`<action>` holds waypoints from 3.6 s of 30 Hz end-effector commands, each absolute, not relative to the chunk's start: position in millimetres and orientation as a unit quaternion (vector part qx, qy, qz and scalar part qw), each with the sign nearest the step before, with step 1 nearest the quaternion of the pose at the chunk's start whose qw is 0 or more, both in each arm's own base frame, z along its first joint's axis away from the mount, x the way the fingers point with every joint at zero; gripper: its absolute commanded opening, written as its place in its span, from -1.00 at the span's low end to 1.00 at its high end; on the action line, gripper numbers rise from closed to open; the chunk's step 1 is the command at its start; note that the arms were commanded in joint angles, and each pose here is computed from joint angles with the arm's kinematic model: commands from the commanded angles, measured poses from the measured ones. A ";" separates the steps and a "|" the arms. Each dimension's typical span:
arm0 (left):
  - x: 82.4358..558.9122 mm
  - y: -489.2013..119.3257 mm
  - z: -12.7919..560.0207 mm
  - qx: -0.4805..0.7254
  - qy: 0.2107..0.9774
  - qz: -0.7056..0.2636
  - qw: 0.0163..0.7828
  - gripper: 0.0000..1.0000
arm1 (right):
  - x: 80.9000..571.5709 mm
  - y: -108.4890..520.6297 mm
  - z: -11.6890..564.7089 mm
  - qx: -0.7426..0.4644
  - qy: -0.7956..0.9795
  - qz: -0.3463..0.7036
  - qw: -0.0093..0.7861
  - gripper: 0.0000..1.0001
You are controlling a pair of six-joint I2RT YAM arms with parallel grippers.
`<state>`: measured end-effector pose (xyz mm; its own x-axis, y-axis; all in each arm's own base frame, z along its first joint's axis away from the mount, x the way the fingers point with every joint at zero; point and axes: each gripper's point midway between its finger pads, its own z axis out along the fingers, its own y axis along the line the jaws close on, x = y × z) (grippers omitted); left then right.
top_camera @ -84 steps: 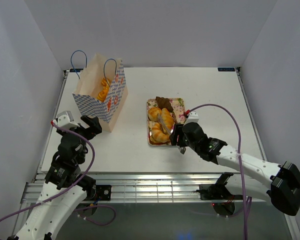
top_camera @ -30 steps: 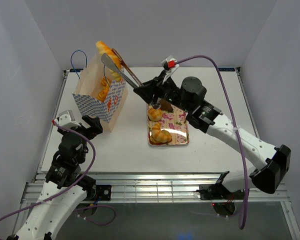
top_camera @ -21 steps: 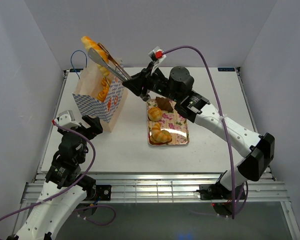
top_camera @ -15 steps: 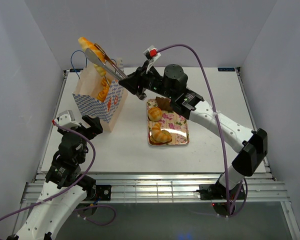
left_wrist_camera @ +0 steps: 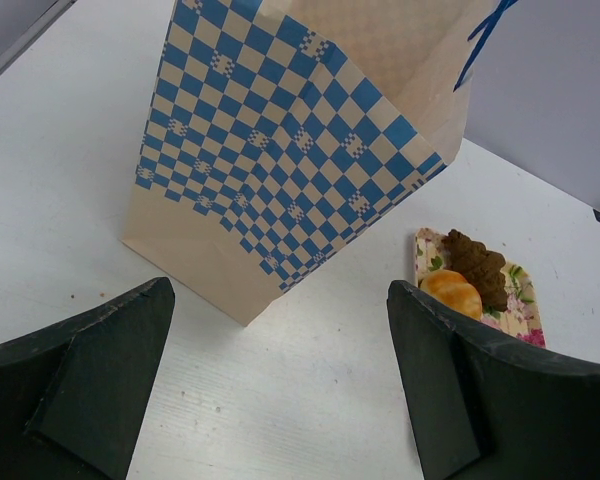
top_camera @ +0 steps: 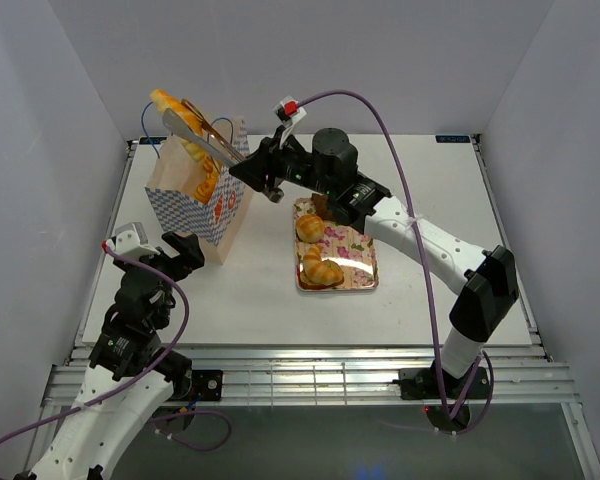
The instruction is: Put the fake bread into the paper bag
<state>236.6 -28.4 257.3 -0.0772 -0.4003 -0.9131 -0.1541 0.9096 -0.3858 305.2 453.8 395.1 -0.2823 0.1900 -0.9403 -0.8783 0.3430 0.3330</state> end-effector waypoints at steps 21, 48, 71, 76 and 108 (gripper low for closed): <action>236.9 -28.7 259.9 -0.194 0.723 -0.098 0.656 0.96 | 298.7 448.5 456.1 -0.275 0.568 0.524 0.572 0.15; 236.9 -29.2 259.1 -0.192 0.724 -0.098 0.655 0.96 | 275.6 360.8 508.3 -0.224 0.548 0.448 0.670 0.19; 240.3 -30.9 254.7 -0.190 0.731 -0.093 0.649 0.96 | 294.4 233.1 361.1 -0.068 0.691 0.223 0.684 0.20; 241.3 -31.8 253.1 -0.188 0.734 -0.091 0.646 0.96 | 290.2 221.9 329.3 -0.060 0.716 0.204 0.665 0.20; 240.9 -29.8 253.7 -0.188 0.733 -0.087 0.648 0.96 | 163.7 214.2 145.2 -0.227 0.844 0.283 0.396 0.25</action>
